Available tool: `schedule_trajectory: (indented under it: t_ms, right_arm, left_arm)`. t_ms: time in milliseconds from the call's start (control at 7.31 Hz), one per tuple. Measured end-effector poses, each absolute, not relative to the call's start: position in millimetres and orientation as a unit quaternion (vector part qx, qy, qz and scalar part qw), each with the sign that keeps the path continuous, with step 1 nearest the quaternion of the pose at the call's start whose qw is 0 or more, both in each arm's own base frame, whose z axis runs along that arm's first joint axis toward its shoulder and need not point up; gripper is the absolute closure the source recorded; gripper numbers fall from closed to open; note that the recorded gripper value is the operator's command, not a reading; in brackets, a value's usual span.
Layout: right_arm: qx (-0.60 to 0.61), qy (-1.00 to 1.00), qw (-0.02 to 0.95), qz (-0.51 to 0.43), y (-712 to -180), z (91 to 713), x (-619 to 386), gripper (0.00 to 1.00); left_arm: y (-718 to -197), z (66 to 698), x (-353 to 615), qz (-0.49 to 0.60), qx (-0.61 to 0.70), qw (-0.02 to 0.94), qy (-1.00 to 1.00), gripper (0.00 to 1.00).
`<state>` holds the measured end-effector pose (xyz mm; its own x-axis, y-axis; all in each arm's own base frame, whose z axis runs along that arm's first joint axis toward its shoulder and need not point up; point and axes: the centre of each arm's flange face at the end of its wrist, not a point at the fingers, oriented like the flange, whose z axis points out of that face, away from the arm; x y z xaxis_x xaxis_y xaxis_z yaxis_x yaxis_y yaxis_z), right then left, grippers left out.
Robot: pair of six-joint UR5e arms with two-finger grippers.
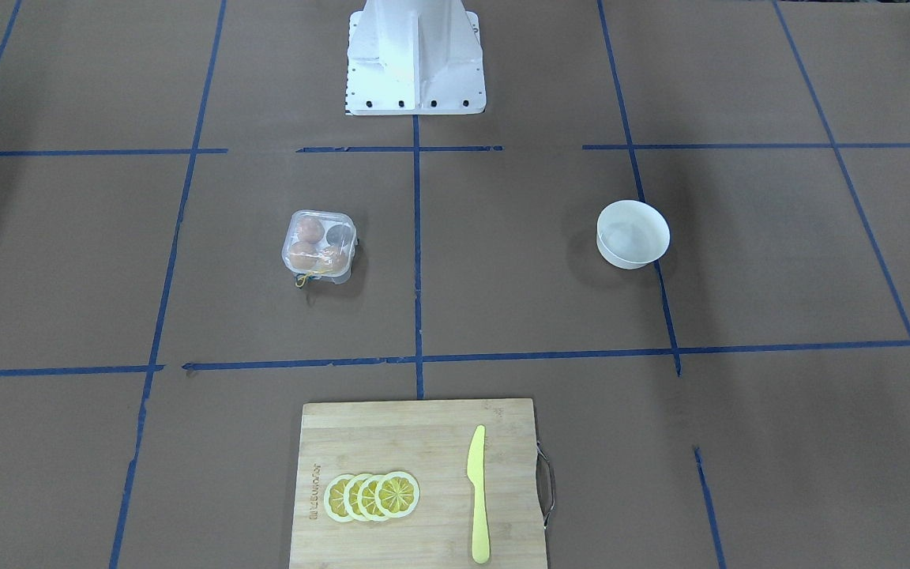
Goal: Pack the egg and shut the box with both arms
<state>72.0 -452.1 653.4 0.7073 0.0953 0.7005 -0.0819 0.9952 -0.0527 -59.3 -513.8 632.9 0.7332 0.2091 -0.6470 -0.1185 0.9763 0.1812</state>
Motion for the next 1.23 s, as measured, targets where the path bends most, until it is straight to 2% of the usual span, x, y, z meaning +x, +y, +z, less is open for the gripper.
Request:
schedule_trajectory:
  t_ms: [1231]
  right_arm:
    - [-0.009, -0.384, 0.92, 0.073, -458.8, 647.5, 71.6, 0.0]
  left_arm:
    - [-517.6, 626.7, -59.2, 0.055, 0.057, 0.931, 0.357, 0.0]
